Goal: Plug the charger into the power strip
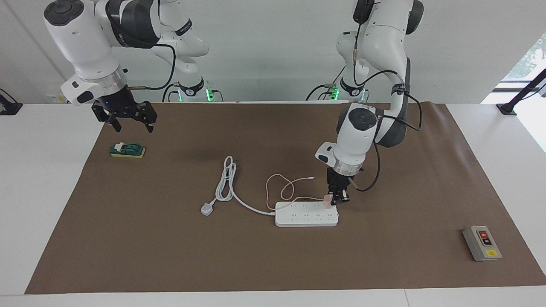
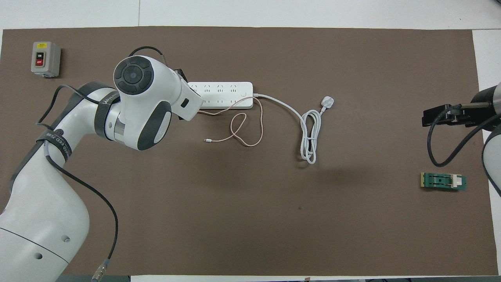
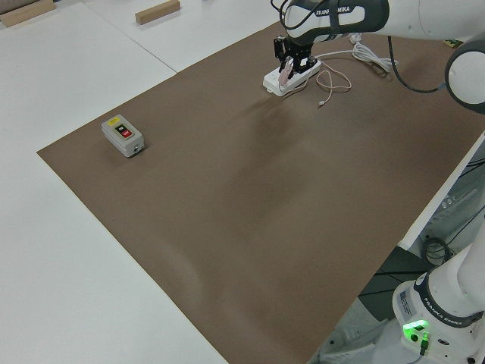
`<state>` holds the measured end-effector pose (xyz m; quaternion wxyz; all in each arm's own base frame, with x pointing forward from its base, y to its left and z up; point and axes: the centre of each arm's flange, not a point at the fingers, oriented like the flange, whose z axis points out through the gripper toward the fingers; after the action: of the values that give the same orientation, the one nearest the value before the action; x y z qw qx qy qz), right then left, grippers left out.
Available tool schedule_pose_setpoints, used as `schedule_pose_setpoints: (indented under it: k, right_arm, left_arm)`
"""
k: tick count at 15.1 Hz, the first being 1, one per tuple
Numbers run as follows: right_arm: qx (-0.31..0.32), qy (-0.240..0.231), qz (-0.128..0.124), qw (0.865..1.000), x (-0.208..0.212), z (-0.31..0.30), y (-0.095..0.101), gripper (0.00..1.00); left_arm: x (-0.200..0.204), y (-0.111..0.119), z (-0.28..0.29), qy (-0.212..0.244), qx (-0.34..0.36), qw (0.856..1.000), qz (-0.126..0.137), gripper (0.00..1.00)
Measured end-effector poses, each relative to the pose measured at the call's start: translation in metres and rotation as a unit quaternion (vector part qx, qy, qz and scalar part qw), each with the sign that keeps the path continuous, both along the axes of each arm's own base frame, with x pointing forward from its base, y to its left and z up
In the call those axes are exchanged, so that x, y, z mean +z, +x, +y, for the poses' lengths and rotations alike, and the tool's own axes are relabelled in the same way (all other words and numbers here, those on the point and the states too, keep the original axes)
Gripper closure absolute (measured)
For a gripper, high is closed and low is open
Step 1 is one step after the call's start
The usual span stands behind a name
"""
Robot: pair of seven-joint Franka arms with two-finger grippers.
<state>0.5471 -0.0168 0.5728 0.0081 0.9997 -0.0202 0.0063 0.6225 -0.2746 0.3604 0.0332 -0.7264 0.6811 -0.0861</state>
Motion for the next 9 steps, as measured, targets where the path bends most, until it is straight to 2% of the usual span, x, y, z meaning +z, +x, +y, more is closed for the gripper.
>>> schedule_pose_setpoints:
  k: [9]
  right_arm:
    - [0.0,0.0,0.0,1.0,0.0,0.0,0.0,0.0]
  left_arm:
    - [-0.0054,-0.0042,0.0006,0.004,-0.005,1.0,0.004,0.68]
